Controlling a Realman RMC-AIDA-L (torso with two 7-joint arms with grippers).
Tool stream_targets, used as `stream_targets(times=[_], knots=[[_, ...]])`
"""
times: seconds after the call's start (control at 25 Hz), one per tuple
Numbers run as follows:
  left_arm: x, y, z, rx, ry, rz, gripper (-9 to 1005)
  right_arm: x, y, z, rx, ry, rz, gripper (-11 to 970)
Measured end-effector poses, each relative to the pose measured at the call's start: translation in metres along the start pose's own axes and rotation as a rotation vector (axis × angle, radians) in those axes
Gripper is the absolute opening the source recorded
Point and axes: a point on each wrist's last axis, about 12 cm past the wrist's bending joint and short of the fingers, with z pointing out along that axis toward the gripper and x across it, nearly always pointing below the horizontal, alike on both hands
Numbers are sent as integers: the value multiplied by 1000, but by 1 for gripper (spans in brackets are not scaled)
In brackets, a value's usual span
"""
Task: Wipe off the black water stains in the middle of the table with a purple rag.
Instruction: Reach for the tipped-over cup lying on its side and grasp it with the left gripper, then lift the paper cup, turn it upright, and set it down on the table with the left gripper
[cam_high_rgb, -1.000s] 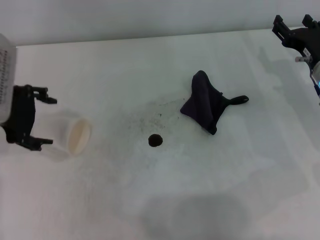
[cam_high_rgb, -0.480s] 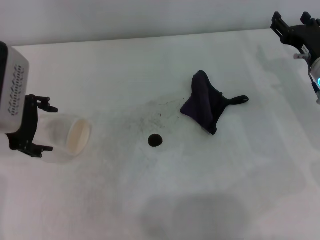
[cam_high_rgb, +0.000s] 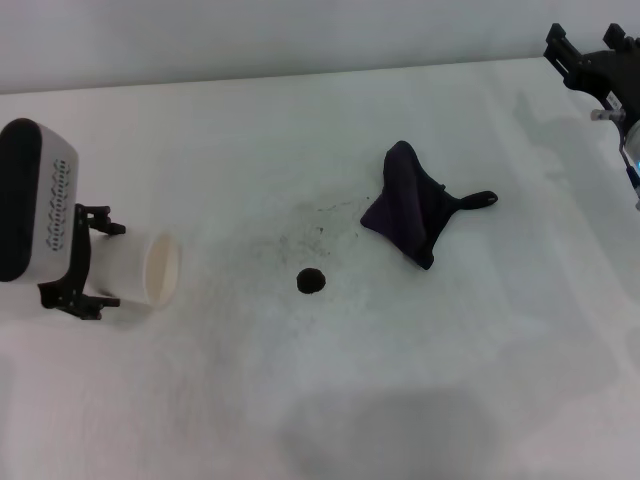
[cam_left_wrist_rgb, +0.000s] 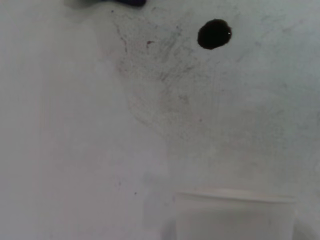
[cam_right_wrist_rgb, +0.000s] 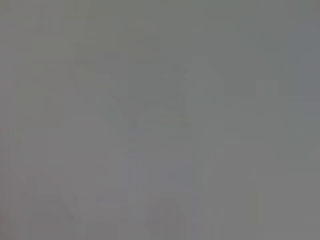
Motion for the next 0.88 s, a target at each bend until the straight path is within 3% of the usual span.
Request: stream_targets(times=[0.52, 0.76, 0.88], knots=[[-1, 0, 10, -44, -23, -24, 834, 4, -6, -8, 11, 2, -1, 827], [-4, 6, 8, -158, -94, -104, 747, 4, -8, -9, 15, 2, -2, 827], [-1, 8, 6, -288, -183, -231, 712, 4, -9, -9, 18, 2, -2, 827]])
